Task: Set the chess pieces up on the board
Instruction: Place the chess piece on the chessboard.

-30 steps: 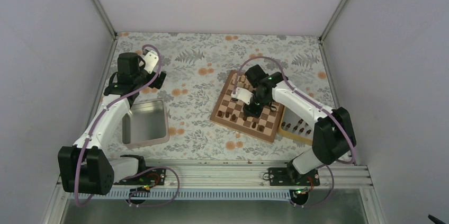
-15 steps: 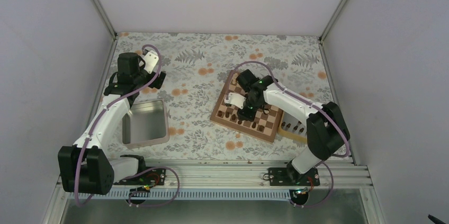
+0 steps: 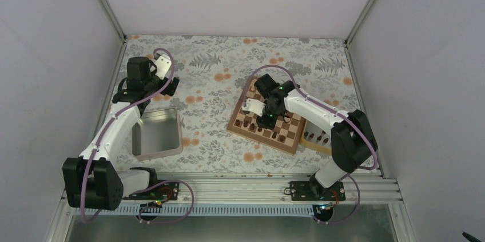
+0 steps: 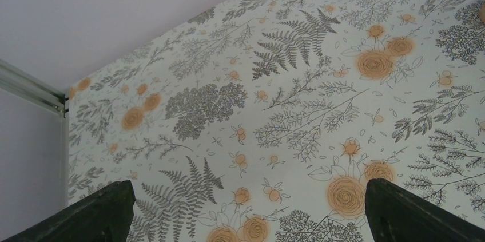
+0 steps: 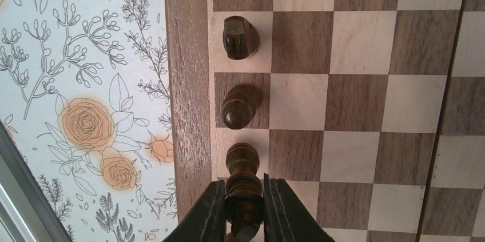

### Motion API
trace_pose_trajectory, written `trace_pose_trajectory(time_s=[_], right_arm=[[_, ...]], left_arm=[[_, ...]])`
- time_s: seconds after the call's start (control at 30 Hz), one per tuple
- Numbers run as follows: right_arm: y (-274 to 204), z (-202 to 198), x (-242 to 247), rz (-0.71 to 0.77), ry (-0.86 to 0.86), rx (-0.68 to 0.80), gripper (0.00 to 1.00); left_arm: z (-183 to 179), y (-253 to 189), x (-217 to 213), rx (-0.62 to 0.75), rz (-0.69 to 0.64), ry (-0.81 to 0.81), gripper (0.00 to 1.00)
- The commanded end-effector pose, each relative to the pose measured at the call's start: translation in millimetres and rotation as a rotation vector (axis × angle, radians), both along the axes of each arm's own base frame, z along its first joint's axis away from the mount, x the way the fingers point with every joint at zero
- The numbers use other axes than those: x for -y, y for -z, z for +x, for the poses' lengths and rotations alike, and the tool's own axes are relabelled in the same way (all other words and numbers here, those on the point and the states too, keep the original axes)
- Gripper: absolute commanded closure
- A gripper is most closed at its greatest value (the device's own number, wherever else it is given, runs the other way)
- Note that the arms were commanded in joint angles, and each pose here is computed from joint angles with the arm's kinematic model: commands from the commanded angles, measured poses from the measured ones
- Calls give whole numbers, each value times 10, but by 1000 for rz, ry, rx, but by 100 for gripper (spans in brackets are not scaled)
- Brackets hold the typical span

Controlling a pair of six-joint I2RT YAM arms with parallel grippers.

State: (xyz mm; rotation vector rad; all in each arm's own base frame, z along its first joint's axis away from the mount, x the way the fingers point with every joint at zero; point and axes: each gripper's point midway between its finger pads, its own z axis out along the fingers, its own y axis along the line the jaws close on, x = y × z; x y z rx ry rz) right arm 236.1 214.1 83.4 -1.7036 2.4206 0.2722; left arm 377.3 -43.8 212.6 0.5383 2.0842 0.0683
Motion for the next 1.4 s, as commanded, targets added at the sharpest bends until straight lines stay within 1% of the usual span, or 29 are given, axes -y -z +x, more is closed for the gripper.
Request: trace_pose_trajectory(time_s=[0.0,0.67,0.93,1.13,1.3,1.37], right_arm=[[-54,48,-57,-2,1,19,86],[16,-9,-57,-41,-16,15,85],[52,-20,-59,-49,-19,4,83],[17,9,-60,-48,-17,19,74],[-82,3,-72,-27,-14,33,63],[-162,-14,-66,-13,-15,39,62]], left_arm=[[39,-21,-10,17,-7,-6,0],[41,-19,-18,17,-3,-10,0],[49,-6,-20,15,-2,-11,0],[56,-11,-21,16,-2,-12,0],[55,4,-20,13,0,-11,0],[56,1,-20,14,0,-11,0]])
